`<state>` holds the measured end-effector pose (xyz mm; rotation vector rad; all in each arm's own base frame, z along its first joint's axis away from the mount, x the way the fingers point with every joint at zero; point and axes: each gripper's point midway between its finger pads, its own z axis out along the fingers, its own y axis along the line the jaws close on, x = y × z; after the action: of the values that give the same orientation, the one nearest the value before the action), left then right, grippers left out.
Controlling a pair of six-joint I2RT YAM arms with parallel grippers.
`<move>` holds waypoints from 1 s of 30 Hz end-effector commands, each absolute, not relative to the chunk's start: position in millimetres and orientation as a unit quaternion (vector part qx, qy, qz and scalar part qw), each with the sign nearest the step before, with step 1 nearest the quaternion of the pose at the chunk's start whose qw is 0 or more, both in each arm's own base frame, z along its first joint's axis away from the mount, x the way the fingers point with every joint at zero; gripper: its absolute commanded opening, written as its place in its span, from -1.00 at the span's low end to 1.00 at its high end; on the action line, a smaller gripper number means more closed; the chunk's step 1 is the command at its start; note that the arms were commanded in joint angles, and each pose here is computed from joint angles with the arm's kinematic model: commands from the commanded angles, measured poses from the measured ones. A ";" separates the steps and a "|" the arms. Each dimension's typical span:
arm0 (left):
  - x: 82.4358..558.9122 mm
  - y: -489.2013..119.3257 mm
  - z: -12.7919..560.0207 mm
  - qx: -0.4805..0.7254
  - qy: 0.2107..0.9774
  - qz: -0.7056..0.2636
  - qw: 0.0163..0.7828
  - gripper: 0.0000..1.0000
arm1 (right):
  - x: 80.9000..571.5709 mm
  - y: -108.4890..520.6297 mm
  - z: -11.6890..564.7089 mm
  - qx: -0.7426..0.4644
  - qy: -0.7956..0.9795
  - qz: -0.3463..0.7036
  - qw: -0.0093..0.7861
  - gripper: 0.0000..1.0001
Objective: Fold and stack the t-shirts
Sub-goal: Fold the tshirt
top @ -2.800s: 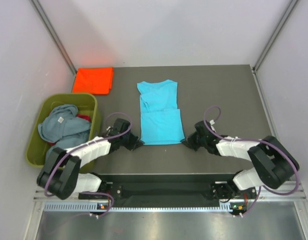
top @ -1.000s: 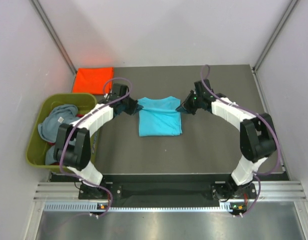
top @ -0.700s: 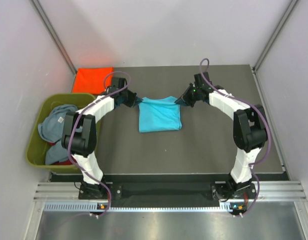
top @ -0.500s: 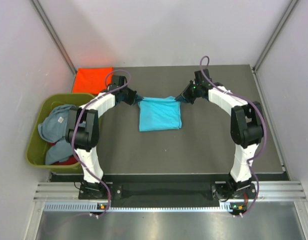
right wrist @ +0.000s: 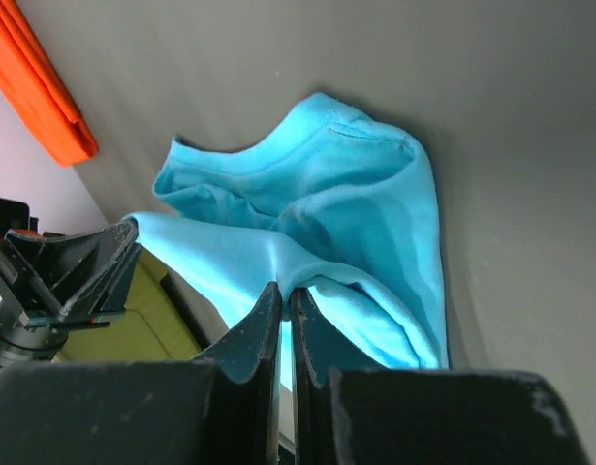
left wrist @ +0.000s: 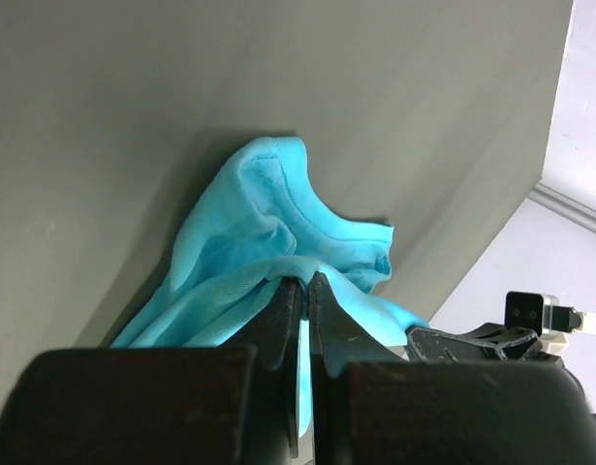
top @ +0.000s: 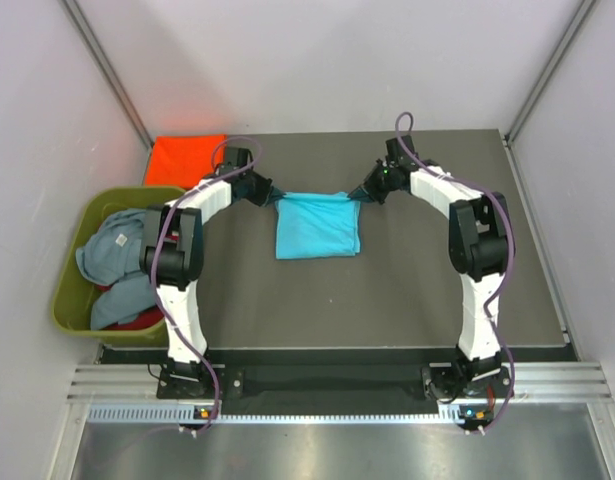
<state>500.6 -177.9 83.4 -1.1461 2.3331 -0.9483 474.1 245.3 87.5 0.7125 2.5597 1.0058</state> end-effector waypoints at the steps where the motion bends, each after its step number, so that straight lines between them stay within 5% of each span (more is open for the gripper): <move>1: 521.9 -164.9 100.5 -0.400 0.821 -0.341 0.223 -1.00 | 494.3 243.0 106.5 0.240 0.882 0.366 0.175 -0.97; 10: 542.5 -165.6 91.7 -0.385 0.826 -0.344 0.225 -1.00 | 515.9 243.5 99.5 0.249 0.877 0.370 0.177 -0.93; 13: 550.0 -164.9 86.8 -0.375 0.834 -0.338 0.221 -0.82 | 522.9 240.3 95.6 0.248 0.876 0.376 0.175 -0.85; 14: 551.2 -163.1 80.5 -0.365 0.842 -0.329 0.221 -0.61 | 525.8 235.7 95.9 0.242 0.876 0.375 0.180 -0.75; 17: 560.5 -162.1 86.8 -0.322 0.864 -0.311 0.228 -0.45 | 535.2 219.0 101.5 0.209 0.880 0.376 0.203 -0.17; 20: 559.2 -162.3 109.5 -0.272 0.880 -0.303 0.245 -0.26 | 528.1 195.7 100.8 0.154 0.899 0.356 0.203 -0.02; 25: 522.4 -173.9 143.9 -0.200 0.891 -0.313 0.261 -0.14 | 480.1 185.5 119.8 0.065 0.914 0.340 0.213 0.14; 30: 466.7 -186.6 153.2 -0.129 0.908 -0.319 0.241 0.04 | 421.9 204.8 135.3 0.005 0.894 0.402 0.200 0.07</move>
<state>498.3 -175.1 114.5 -0.5949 2.4949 -0.8312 454.3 182.5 95.0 0.2851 2.5924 0.9936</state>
